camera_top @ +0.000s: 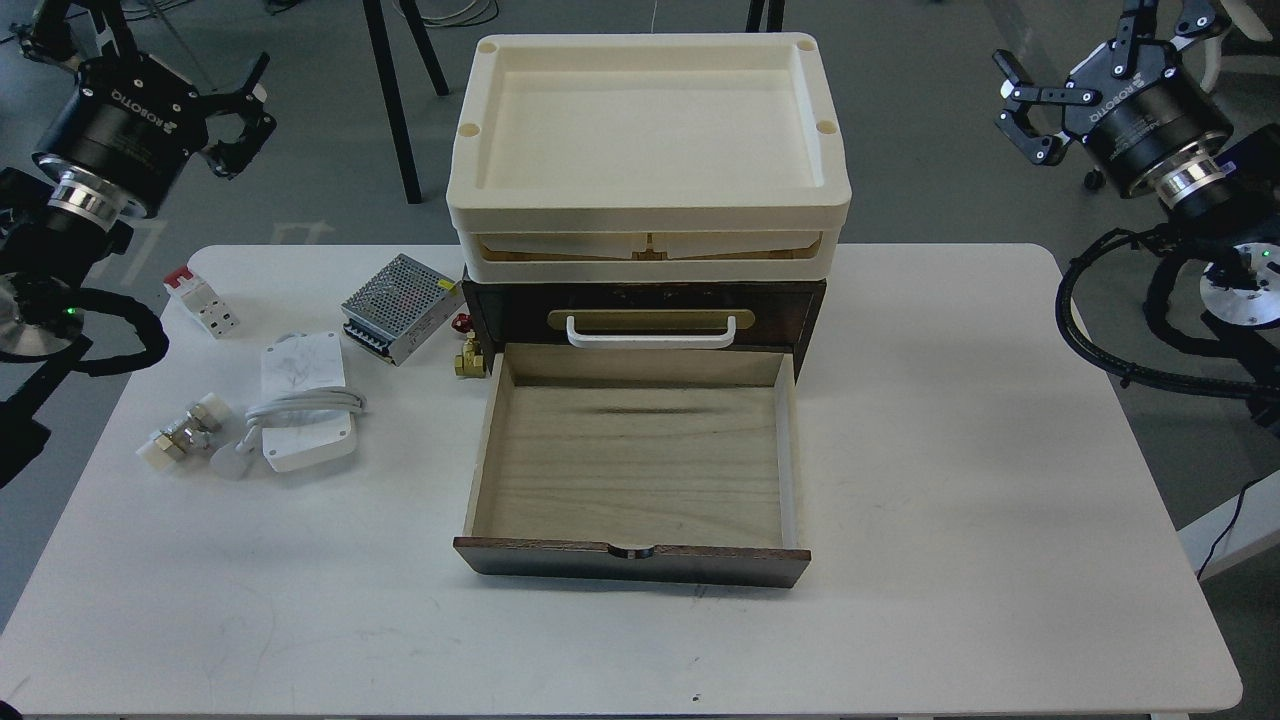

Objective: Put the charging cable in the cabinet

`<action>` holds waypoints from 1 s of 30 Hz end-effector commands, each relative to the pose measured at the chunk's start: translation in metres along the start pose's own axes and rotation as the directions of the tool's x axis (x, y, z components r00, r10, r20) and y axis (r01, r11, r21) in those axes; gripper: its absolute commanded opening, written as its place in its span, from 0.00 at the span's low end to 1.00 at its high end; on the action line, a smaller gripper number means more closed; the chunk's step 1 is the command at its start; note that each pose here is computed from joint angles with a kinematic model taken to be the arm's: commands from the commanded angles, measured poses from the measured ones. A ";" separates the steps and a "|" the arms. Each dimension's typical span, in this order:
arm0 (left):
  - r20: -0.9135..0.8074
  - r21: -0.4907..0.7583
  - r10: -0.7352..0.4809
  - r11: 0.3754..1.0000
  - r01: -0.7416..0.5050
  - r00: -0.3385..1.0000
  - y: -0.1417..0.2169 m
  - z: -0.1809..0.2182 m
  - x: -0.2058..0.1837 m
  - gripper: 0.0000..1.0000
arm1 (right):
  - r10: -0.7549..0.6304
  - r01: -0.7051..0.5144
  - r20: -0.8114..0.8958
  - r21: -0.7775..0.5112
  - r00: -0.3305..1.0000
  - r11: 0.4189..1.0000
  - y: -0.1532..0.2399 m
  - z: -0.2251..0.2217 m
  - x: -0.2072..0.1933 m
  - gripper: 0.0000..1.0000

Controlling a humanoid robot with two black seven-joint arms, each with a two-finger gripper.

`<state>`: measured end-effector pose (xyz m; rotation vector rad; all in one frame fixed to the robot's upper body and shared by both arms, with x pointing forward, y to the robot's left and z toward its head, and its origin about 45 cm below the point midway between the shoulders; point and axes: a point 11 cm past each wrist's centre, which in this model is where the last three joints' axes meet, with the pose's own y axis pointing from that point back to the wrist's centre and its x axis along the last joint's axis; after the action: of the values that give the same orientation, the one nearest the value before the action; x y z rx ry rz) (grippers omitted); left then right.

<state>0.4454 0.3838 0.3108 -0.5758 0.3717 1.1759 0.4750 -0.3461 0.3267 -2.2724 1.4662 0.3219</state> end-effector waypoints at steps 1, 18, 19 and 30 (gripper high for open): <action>-0.043 0.011 -0.018 1.000 0.018 0.999 -0.006 -0.020 -0.009 1.00 | 0.005 -0.005 0.004 0.026 1.000 1.000 0.000 -0.009 0.002 1.00; -0.300 -0.226 -0.058 0.974 -0.011 0.952 0.008 0.007 -0.016 1.00 | 0.071 -0.091 0.144 0.131 0.987 0.987 0.036 -0.029 0.026 1.00; -0.287 -0.264 -0.101 0.964 0.023 0.952 0.012 0.027 -0.025 1.00 | 0.075 -0.094 0.141 0.132 0.987 0.987 0.037 -0.031 0.027 1.00; 0.557 0.172 -0.470 0.872 0.459 0.684 0.050 0.077 -0.141 1.00 | 0.110 -0.127 0.134 0.127 0.985 0.984 0.051 -0.032 0.039 1.00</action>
<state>0.3678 0.3530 0.4451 -0.5397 -0.0668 0.8707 0.4456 -0.4094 0.3306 -2.0300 1.5077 0.3777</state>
